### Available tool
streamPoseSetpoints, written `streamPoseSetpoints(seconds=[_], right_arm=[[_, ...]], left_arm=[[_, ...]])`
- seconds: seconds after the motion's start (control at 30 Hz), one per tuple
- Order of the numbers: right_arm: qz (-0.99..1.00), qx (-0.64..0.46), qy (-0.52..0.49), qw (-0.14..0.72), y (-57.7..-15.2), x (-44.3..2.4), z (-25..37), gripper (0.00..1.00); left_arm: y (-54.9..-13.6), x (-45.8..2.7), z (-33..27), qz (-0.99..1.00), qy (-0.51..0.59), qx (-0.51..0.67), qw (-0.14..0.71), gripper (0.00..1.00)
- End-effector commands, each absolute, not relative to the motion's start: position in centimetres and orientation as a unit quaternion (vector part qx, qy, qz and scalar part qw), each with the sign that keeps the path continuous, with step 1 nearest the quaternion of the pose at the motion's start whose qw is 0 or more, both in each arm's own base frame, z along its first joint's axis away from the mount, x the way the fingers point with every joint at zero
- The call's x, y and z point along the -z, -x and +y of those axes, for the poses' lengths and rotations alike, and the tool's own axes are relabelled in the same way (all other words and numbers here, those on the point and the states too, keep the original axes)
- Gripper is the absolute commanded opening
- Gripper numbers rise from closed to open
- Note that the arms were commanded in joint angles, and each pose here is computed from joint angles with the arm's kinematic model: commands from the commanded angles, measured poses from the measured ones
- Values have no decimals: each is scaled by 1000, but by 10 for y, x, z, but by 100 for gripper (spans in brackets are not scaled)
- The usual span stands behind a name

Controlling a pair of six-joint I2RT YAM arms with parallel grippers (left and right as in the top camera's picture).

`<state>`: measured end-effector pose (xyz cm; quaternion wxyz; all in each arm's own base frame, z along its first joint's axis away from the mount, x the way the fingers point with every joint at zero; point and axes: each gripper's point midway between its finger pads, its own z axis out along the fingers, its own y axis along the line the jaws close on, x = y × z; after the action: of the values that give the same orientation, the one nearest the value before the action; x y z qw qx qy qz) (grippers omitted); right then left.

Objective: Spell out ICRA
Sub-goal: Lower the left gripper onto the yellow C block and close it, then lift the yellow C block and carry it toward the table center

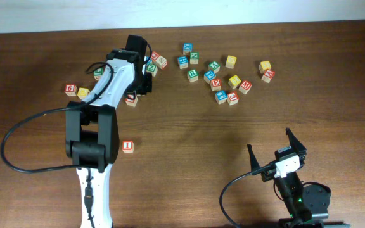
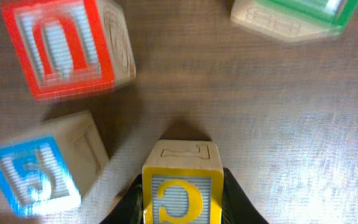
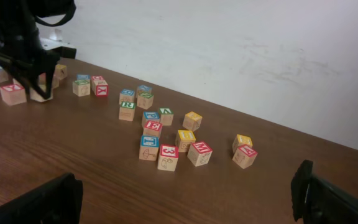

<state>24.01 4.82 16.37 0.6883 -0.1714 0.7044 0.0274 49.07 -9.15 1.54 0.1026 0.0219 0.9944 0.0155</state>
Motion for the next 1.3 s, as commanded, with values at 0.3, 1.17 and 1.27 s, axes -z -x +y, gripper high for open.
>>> streamPoseSetpoints(seconds=[0.3, 1.17, 1.27], right_arm=[[704, -35, 176, 687, -239, -162, 52, 98], [704, -35, 176, 687, -239, -162, 52, 98], [704, -36, 176, 687, -239, -162, 52, 98]], left_arm=[[-465, -141, -99, 985, -27, 30, 166, 10], [-350, -13, -132, 995, -103, -3, -5, 9], [-355, -8, -134, 995, -103, 0, 7, 9]])
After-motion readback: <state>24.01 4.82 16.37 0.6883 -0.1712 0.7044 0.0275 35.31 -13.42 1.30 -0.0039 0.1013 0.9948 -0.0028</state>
